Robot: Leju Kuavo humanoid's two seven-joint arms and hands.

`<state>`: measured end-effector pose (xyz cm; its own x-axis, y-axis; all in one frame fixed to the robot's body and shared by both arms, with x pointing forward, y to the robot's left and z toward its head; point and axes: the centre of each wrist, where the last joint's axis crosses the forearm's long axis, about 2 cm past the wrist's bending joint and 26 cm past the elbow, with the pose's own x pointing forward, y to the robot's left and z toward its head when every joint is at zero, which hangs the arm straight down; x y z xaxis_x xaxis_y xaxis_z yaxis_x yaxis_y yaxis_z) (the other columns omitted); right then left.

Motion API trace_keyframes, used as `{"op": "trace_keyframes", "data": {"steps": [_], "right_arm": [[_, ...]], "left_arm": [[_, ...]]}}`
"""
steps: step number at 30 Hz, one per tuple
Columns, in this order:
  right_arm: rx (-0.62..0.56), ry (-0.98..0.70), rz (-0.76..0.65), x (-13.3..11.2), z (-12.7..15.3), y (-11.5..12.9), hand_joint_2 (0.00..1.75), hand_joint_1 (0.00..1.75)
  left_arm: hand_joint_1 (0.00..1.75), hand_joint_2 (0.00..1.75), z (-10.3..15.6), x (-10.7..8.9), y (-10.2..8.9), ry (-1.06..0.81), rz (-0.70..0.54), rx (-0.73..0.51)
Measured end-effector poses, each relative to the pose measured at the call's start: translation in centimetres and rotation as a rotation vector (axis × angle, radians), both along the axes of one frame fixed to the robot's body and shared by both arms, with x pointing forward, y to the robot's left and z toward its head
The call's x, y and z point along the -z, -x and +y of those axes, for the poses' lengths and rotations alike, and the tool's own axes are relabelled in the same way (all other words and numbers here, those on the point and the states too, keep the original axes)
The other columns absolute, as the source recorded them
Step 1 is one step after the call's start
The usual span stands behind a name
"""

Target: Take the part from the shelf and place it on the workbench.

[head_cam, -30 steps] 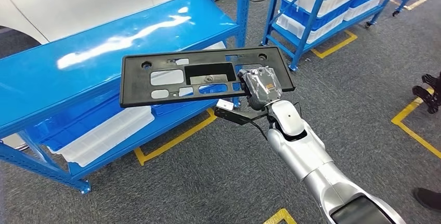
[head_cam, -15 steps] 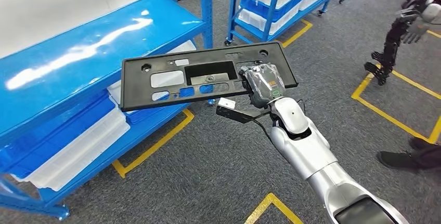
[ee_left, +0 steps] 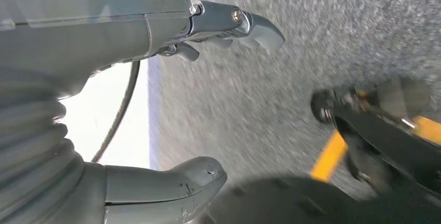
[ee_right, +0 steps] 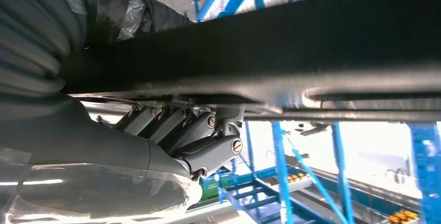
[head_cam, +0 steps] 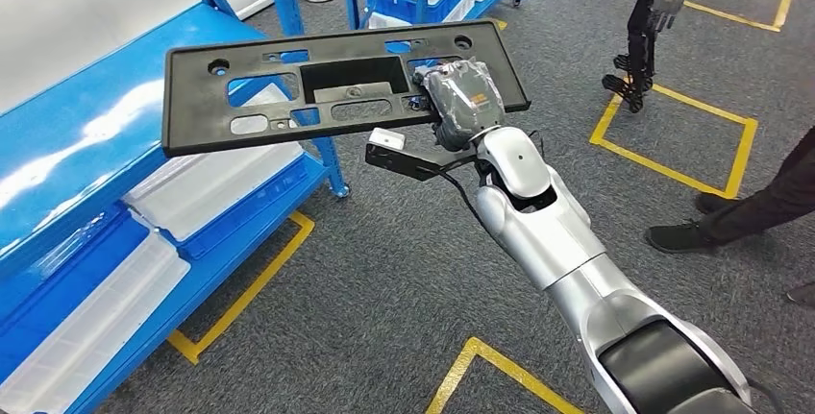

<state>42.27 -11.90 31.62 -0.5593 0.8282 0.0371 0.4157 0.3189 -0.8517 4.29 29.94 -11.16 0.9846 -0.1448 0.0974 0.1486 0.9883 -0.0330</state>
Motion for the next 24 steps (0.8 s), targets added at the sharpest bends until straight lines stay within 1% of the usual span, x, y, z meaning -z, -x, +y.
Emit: {"op": "trace_keyframes", "data": {"steps": [8, 12, 16, 19, 24], "right_arm": [[-0.004, -0.004, 0.035, -0.2, 0.6, 0.7, 1.75, 1.75], [-0.004, -0.015, 0.045, 0.3, 0.4, 0.8, 1.75, 1.75], [0.005, -0.041, 0.054, 1.2, 0.2, 1.4, 1.75, 1.75], [0.004, -0.05, 0.069, 2.6, -1.8, 1.7, 1.75, 1.75], [0.0, -0.035, 0.049, 3.2, -7.4, 1.5, 1.75, 1.75]], "left_arm": [[0.0, 1.75, -0.1, 0.0, 0.2, -0.023, -0.063, 0.071], [0.0, 1.75, -0.1, 0.0, -0.3, -0.047, -0.048, 0.072], [0.0, 1.75, 0.0, 0.0, -0.1, -0.063, -0.046, 0.05], [0.0, 1.75, 0.1, 0.0, -0.3, -0.063, -0.076, 0.037], [0.0, 1.75, 0.3, -0.1, -0.8, -0.067, -0.104, -0.029]]}}
